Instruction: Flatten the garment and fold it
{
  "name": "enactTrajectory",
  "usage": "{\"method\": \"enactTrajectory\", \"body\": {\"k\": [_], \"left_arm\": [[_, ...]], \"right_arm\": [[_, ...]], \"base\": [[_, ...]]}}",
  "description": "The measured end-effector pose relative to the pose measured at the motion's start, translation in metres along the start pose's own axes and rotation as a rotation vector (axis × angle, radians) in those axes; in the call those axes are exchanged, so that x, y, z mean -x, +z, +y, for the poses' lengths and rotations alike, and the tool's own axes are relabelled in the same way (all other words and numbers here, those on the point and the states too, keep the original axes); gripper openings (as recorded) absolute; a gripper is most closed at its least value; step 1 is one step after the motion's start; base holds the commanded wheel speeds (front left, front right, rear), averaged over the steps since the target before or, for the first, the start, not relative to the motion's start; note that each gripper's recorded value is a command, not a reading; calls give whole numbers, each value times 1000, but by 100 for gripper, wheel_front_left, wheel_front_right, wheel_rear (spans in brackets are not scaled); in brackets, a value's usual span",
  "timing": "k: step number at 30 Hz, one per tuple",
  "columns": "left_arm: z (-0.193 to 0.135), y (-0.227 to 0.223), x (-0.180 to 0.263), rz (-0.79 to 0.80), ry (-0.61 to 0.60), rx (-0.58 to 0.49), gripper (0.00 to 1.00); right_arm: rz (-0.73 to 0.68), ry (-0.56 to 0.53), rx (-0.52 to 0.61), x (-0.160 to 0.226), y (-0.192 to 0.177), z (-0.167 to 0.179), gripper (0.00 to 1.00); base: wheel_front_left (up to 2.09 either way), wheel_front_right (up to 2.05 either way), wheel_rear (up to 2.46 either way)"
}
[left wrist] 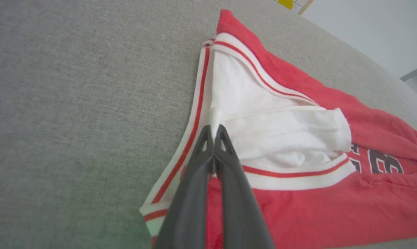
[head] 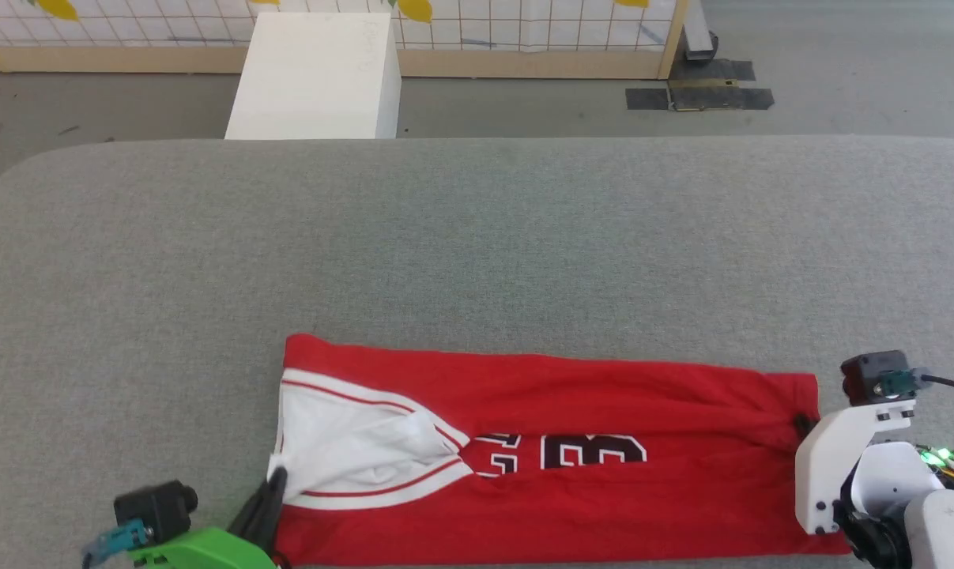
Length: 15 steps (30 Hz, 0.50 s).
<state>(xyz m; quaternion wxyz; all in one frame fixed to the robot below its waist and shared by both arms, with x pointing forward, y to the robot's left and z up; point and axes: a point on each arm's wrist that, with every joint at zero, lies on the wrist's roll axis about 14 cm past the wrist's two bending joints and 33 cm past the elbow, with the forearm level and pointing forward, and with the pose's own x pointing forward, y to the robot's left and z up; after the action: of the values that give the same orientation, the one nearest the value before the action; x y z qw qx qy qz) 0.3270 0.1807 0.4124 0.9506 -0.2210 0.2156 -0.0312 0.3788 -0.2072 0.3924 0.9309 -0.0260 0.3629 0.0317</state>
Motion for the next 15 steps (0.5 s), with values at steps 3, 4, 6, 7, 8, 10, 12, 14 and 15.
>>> {"method": "enactTrajectory", "body": {"k": [3,4,6,7,8,10,12,14,15], "left_arm": [[7,-15,6,49,19,6,0],[7,-18,7,60,19,5,0],[7,-30,9,96,15,10,0],[7,-33,10,107,16,8,0],[6,-38,10,124,15,3,0],[5,-41,10,130,11,6,0],[4,-43,8,133,11,12,78],[4,-42,8,129,13,13,100],[3,-41,8,121,14,14,100]], "right_arm": [[101,3,31,-1,-14,-1,0],[115,4,35,-1,-16,0,0],[154,12,42,0,-19,3,0],[162,14,43,0,-19,4,0],[170,18,44,0,-19,5,0],[176,27,34,-1,-20,8,0],[175,36,13,1,-21,11,27],[158,42,-15,3,-21,14,91],[145,44,-37,4,-21,15,100]], "base": [[0,0,0],[0,0,0],[0,0,0],[0,0,0],[0,0,0],[0,0,0],[0,0,0],[0,0,0],[0,0,0]]}}
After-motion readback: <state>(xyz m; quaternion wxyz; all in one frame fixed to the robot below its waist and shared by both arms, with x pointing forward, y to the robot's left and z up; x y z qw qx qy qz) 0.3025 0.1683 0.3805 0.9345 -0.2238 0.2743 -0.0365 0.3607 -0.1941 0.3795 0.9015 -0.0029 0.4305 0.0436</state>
